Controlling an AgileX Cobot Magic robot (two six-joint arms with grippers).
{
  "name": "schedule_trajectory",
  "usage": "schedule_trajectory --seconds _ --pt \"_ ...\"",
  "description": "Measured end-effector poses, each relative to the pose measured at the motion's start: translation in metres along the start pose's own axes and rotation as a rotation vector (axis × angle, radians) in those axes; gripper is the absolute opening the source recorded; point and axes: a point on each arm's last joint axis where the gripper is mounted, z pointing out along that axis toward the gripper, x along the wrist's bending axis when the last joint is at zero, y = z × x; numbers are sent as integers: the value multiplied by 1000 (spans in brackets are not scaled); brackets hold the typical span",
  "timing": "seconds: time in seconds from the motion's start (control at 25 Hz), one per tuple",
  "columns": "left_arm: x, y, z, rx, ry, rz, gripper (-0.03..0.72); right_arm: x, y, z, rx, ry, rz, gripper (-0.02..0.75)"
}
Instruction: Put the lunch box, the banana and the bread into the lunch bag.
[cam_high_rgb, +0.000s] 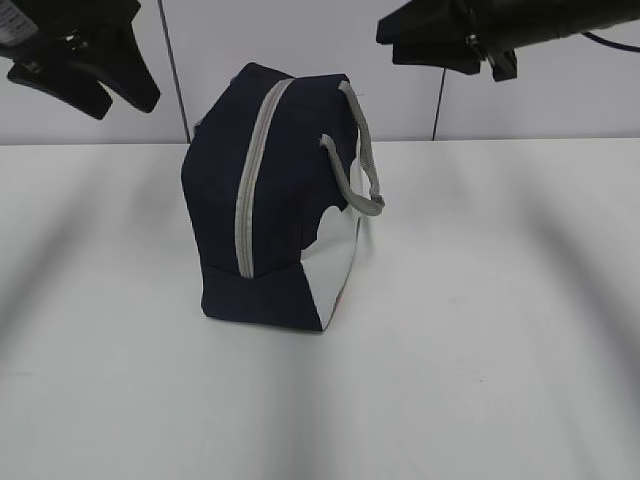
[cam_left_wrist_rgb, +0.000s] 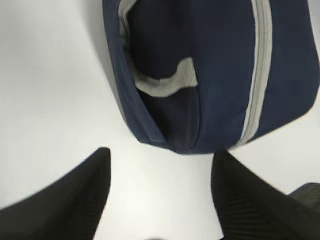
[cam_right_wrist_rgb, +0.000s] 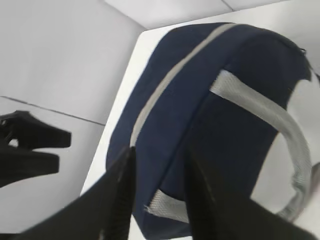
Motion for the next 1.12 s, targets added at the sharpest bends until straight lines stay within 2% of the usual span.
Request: schedule_trajectory --seconds 0.24,0.56,0.8,1.12 --pt "-8 -44 -14 28 1 -14 434 0 -30 -25 -109 -175 19 243" --pt "-18 -112 -31 -61 24 -26 434 15 -61 -63 -223 -305 -15 244" --pt "-28 -172 -47 -116 30 -18 434 27 -79 -80 -257 -326 -46 243" --pt "-44 -244 -79 -323 41 44 434 39 -100 -96 -279 -328 -58 244"
